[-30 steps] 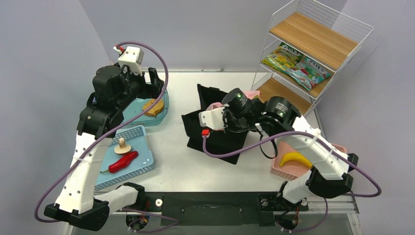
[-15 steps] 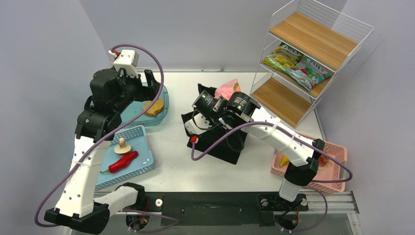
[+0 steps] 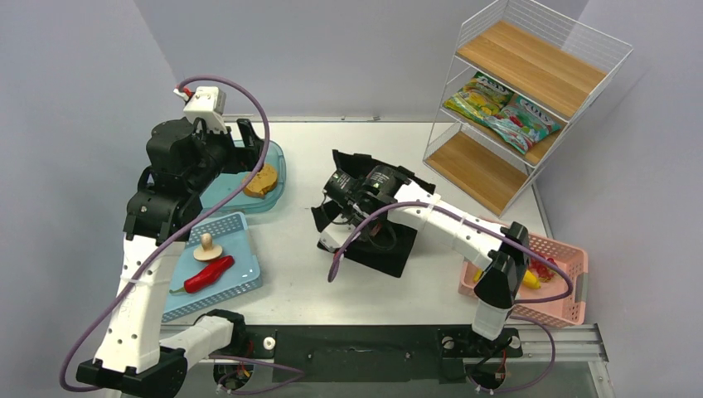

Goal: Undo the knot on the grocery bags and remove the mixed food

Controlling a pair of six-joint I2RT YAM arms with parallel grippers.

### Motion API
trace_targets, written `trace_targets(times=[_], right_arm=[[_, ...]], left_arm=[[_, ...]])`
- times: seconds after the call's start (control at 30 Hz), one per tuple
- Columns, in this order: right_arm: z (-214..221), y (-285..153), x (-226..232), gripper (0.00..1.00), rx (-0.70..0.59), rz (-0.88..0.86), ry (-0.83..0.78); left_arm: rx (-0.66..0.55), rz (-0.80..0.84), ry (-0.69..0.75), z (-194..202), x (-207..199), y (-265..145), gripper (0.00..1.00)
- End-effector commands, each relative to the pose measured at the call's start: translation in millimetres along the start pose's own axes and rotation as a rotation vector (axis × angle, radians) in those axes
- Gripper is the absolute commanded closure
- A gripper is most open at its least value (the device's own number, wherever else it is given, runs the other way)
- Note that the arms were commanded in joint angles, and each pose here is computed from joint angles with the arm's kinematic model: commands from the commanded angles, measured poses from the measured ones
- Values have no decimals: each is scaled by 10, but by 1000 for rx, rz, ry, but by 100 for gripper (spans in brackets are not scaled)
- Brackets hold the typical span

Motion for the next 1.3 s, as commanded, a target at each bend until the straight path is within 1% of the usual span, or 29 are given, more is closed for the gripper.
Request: trace_targets(times=[0.0, 0.1, 0.2, 0.27, 0.37, 0.4, 0.47, 0.5, 0.53, 0.57, 0.6, 0.63, 0.67, 0.7, 0.73, 0.8, 0.87, 0.97, 1.07, 1.17, 1.27], right_arm=[[-42, 183, 50, 99, -20, -2, -86], [-55, 209, 0, 98, -41, -4, -74], [-6, 322, 3, 97, -59, -55, -66], [33, 420, 6, 93, -107, -86, -46], [1, 520, -9, 89, -251, -115, 5], [67, 542, -28, 89, -277, -114, 35], [20, 568, -54, 89, -389, -113, 75], [66, 580, -88, 88, -410, -98, 97], [21, 593, -81, 85, -458, -103, 109], [63, 616, -116, 84, -477, -88, 131], [30, 641, -92, 80, -514, -98, 150], [75, 669, -122, 77, -522, -84, 171], [60, 711, -86, 71, -539, -97, 188], [91, 754, -80, 67, -548, -94, 209], [79, 753, -77, 58, -570, -95, 231], [110, 734, -102, 49, -606, -72, 278], [135, 612, -180, 44, -640, -18, 309], [141, 397, -288, 39, -685, 43, 368], [138, 121, -425, 30, -737, 123, 413], [180, -16, -455, 18, -739, 160, 454], [270, -112, -436, 14, -716, 190, 477]], left_arm=[[-15, 11, -27, -37, -9, 13, 20], [-10, 13, -31, -27, -9, 34, 20], [-4, 18, -39, -8, -11, 65, 20], [-4, 21, -43, -8, -15, 75, 20], [0, 24, -45, -6, -14, 90, 20], [3, 24, -46, -4, -13, 88, 20], [8, 26, -47, 4, -13, 94, 20], [11, 31, -47, 8, -19, 98, 20], [13, 33, -48, 12, -24, 103, 20], [18, 38, -51, 20, -31, 114, 20], [21, 40, -52, 26, -32, 120, 20], [25, 43, -57, 31, -38, 132, 20], [28, 46, -58, 37, -42, 142, 20], [32, 52, -61, 40, -52, 155, 20], [33, 56, -62, 39, -58, 157, 20], [38, 69, -62, 46, -76, 168, 20], [43, 80, -64, 56, -94, 186, 19], [50, 93, -69, 70, -113, 221, 19], [46, 102, -68, 58, -126, 244, 19], [40, 112, -52, 47, -134, 254, 19], [31, 109, -26, 13, -116, 245, 19]])
Point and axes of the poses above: each gripper's point midway between its finger pads, its own y axis out along the fingers, its own x axis along the line the jaws close on, z = x × y, the point moved 2 cm from there along -y, back along the fingers, and after that the axes turned 9 degrees about y, right-handed, at the moved point
